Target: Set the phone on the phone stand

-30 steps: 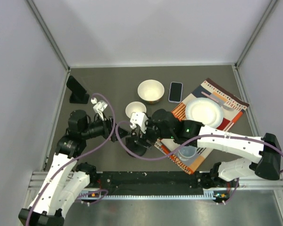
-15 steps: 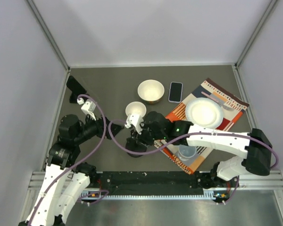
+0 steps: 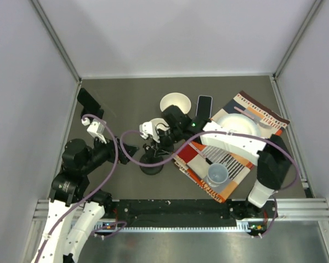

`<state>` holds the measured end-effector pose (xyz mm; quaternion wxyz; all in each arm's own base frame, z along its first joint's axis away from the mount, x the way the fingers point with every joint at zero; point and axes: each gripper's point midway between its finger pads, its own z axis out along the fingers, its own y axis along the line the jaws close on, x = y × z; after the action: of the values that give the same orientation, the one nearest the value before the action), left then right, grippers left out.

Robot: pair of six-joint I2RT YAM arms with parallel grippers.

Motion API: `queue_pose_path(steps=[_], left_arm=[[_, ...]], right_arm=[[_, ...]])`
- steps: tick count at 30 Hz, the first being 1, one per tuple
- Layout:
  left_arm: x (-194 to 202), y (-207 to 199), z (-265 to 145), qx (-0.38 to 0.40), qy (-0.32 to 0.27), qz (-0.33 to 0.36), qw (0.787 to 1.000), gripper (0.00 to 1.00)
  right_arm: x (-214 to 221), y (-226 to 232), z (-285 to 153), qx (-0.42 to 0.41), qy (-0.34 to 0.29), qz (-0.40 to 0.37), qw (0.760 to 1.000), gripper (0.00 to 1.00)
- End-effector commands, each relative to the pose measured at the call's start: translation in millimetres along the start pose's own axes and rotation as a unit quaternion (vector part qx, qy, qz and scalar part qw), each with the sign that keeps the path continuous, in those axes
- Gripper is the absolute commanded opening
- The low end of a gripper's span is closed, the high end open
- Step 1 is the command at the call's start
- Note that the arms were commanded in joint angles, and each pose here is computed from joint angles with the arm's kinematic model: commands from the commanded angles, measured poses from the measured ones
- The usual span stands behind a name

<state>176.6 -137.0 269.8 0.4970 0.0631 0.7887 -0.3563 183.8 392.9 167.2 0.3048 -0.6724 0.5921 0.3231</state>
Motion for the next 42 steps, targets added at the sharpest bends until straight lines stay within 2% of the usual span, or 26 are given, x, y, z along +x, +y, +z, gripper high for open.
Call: queue_pose_path(steps=[1, 5, 9, 11, 13, 15, 17, 19, 20, 21, 22, 23, 25, 26, 28, 29, 30, 31, 33, 34, 36, 37, 38, 42], left_arm=[[-12, -8, -8, 0.004, -0.026, 0.001, 1.000, 0.91], [4, -2, -1, 0.002, 0.013, -0.014, 1.000, 0.97], [2, 1, 0, -0.005, 0.012, -0.005, 1.000, 0.98], [-3, 0, -1, -0.007, 0.005, 0.001, 1.000, 0.98], [-6, 2, 0, -0.012, 0.000, 0.004, 1.000, 0.98], [-9, 3, -1, -0.017, -0.007, 0.007, 1.000, 0.98], [-10, 6, -1, -0.024, -0.011, 0.007, 1.000, 0.98], [-11, 9, -1, -0.033, -0.017, 0.008, 0.999, 0.98], [-12, 10, -2, -0.036, -0.021, 0.009, 0.999, 0.98], [-11, 13, -1, -0.043, -0.021, 0.009, 0.999, 0.98], [-11, 14, -1, -0.045, -0.022, 0.010, 0.999, 0.98], [-11, 15, -1, -0.046, -0.022, 0.011, 0.999, 0.98], [-12, 16, 0, -0.048, -0.021, 0.012, 0.999, 0.98], [-11, 16, 1, -0.048, -0.019, 0.012, 0.999, 0.98], [-12, 15, 2, -0.045, -0.017, 0.013, 0.999, 0.98], [-12, 15, 1, -0.044, -0.018, 0.014, 0.999, 0.98], [-13, 14, 1, -0.044, -0.018, 0.015, 0.999, 0.98], [-13, 14, 0, -0.046, -0.020, 0.016, 0.999, 0.98], [-14, 13, -2, -0.044, -0.023, 0.021, 0.999, 0.98], [-13, 15, -3, -0.050, -0.021, 0.020, 0.998, 0.98], [-14, 14, -5, -0.050, -0.022, 0.024, 0.998, 0.98], [-14, 14, -5, -0.050, -0.022, 0.024, 0.998, 0.98], [-13, 14, -5, -0.050, -0.021, 0.025, 0.998, 0.98], [-15, 12, -7, -0.049, -0.022, 0.026, 0.998, 0.98]], right_arm=[[-49, -13, -2, -0.056, -0.040, -0.089, 0.994, 0.00], [-50, -19, 9, -0.068, -0.028, -0.084, 0.994, 0.00], [-61, -32, 8, -0.041, -0.026, -0.065, 0.997, 0.42], [-68, -41, 2, -0.011, -0.025, -0.050, 0.998, 0.52], [-79, -46, -6, 0.013, -0.033, -0.014, 0.999, 0.76], [-86, -51, -19, 0.042, -0.041, 0.016, 0.998, 0.96], [-88, -54, -30, 0.066, -0.051, 0.050, 0.995, 0.98], [-91, -75, -56, 0.123, -0.085, 0.076, 0.986, 0.99], [-76, -81, -58, 0.145, -0.090, 0.136, 0.976, 0.99], [-88, -108, -90, 0.205, -0.141, 0.152, 0.957, 0.99], [-77, -130, -108, 0.267, -0.150, 0.193, 0.932, 0.99], [-62, -142, -115, 0.294, -0.166, 0.268, 0.902, 0.99], [-36, -180, -155, 0.383, -0.188, 0.332, 0.841, 0.99], [-24, -190, -161, 0.403, -0.194, 0.372, 0.814, 0.99], [17, -216, -182, 0.467, -0.181, 0.432, 0.750, 0.99], [29, -224, -189, 0.488, -0.177, 0.444, 0.730, 0.99], [57, -240, -200, 0.529, -0.162, 0.463, 0.692, 0.99], [73, -244, -201, 0.536, -0.154, 0.488, 0.672, 0.99], [87, -262, -208, 0.547, -0.146, 0.507, 0.650, 0.99], [117, -269, -199, 0.549, -0.106, 0.524, 0.643, 0.99], [120, -287, -197, 0.546, -0.093, 0.522, 0.649, 0.99], [144, -295, -181, 0.540, -0.055, 0.519, 0.660, 0.99], [142, -301, -185, 0.542, -0.044, 0.517, 0.661, 0.99], [178, -314, -181, 0.558, 0.004, 0.526, 0.642, 0.99]])
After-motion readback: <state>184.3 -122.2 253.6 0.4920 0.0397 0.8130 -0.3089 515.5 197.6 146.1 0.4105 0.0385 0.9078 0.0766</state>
